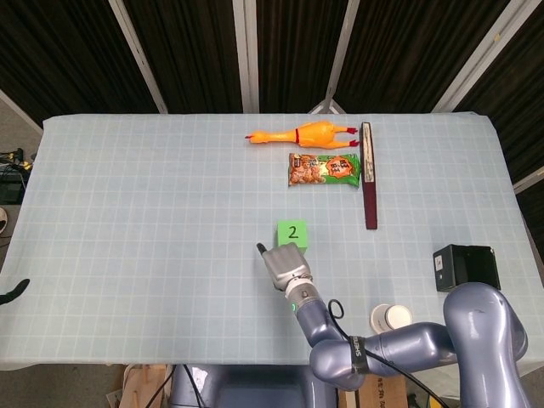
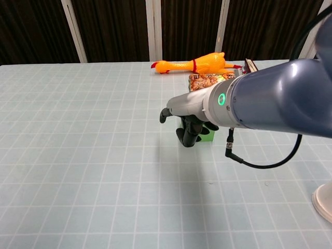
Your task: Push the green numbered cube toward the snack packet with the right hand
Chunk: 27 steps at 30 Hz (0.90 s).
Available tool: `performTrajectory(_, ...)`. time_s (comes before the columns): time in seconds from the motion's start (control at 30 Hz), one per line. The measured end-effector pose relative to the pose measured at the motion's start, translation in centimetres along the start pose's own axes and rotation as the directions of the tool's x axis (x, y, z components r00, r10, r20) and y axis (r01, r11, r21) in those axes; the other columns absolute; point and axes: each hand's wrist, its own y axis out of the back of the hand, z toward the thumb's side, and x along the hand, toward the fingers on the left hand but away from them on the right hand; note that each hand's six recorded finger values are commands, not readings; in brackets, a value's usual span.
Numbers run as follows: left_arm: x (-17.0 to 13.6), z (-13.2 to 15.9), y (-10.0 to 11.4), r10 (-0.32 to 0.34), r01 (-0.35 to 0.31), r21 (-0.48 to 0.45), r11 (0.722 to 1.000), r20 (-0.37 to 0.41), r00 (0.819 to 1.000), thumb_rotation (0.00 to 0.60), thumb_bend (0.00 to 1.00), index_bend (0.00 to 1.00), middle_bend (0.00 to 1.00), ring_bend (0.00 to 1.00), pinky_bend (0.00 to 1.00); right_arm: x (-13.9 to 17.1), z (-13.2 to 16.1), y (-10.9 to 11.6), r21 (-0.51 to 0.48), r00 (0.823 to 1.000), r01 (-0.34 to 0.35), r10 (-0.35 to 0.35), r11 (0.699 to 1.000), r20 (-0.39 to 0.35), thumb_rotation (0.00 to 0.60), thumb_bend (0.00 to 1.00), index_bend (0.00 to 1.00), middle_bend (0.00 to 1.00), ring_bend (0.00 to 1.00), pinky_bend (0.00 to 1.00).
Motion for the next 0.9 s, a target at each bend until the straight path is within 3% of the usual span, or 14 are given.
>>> performTrajectory(0.9,0.0,-0.2,0.1,0.002,-0.002,0.001,1.000,-0.011,1.000,0.600,0.27,0.00,0.00,0.00,0.14,-1.1,-2.5,-1.5,-0.023,0.996,-0.052,0.053,0.998,0.071,0.600,0.79,0.12,0.83,0.81,0.80)
